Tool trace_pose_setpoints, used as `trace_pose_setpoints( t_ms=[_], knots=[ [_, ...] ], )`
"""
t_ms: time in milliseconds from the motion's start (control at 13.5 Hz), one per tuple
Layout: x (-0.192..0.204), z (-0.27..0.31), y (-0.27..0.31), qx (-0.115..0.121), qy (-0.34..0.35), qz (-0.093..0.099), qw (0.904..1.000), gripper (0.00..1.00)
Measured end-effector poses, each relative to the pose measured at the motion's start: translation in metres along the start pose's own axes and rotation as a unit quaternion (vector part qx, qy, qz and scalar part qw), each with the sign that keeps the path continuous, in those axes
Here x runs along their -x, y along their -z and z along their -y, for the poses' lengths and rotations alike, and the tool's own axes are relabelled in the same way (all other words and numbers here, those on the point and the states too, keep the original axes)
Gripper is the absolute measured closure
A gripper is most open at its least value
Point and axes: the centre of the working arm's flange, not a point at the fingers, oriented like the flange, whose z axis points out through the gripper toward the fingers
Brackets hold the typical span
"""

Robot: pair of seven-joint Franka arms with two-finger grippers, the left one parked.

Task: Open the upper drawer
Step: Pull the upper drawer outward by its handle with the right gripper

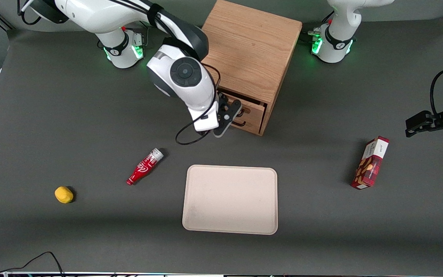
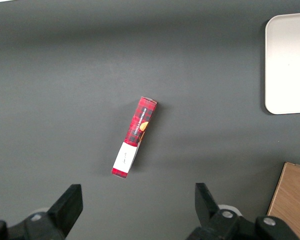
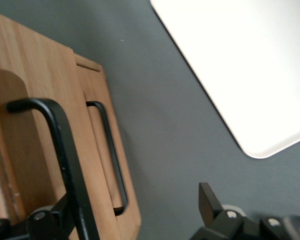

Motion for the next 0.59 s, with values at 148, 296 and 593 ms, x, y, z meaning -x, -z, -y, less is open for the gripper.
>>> trace_pose_setpoints(
  t_ms=[148, 296, 593],
  knots=[
    [0.002, -0.024, 0.0, 0.009, 0.003, -0.003, 1.0, 0.0],
    [0.003, -0.047, 0.005, 0.02, 0.002, -0.011, 0.9997, 0.0],
    [0.005, -0.099, 0.013, 0.043, -0.002, -0.039, 0.9983, 0.0]
  ],
)
